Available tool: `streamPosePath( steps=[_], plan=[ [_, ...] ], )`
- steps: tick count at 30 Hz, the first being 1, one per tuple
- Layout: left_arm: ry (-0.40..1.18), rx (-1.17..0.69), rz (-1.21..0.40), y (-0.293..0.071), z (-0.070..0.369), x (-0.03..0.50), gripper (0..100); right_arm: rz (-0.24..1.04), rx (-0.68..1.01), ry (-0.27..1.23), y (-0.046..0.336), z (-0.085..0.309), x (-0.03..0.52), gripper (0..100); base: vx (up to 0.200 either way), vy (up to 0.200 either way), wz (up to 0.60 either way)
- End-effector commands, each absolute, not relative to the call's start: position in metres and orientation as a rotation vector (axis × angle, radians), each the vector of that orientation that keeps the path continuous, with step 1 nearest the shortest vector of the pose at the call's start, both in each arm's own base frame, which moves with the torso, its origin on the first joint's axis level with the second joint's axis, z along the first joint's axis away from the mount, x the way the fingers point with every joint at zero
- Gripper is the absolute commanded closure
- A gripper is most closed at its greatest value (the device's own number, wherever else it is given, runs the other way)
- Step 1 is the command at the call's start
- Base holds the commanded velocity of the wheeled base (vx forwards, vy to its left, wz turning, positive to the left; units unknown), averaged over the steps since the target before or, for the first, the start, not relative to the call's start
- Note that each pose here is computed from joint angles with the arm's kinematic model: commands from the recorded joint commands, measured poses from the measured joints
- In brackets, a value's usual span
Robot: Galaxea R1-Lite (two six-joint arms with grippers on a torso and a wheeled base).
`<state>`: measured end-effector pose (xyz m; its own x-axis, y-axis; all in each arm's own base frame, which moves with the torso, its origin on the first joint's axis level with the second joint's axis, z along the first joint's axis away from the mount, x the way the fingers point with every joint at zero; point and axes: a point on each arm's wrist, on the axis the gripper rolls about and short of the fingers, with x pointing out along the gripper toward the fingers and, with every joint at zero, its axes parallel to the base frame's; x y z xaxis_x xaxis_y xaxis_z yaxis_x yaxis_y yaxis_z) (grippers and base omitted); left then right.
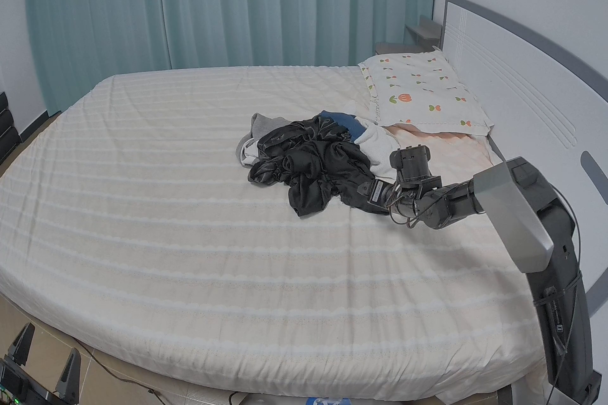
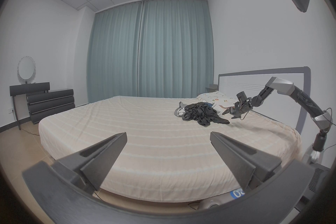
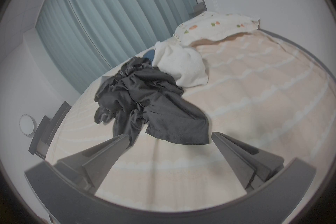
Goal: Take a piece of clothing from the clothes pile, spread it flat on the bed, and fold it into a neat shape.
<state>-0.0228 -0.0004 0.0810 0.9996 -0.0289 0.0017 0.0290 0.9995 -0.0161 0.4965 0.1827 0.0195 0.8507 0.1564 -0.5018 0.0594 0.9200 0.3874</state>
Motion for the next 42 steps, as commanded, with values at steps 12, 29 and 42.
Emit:
streamPosePath(
  steps=[12,29,42],
  plan=[
    [-0.003,-0.009,-0.031,0.000,0.076,-0.023,0,0.000,0.417,0.548,0.169,-0.027,0.519,0,0.000,0.000,0.00],
    [-0.001,-0.006,-0.028,0.000,0.076,-0.023,0,0.068,0.424,0.471,0.180,-0.036,0.521,100,0.000,0.000,0.00],
    [-0.002,0.003,-0.028,0.000,0.076,-0.023,0,0.048,0.499,0.421,0.178,0.005,0.517,100,0.000,0.000,0.00]
  ],
)
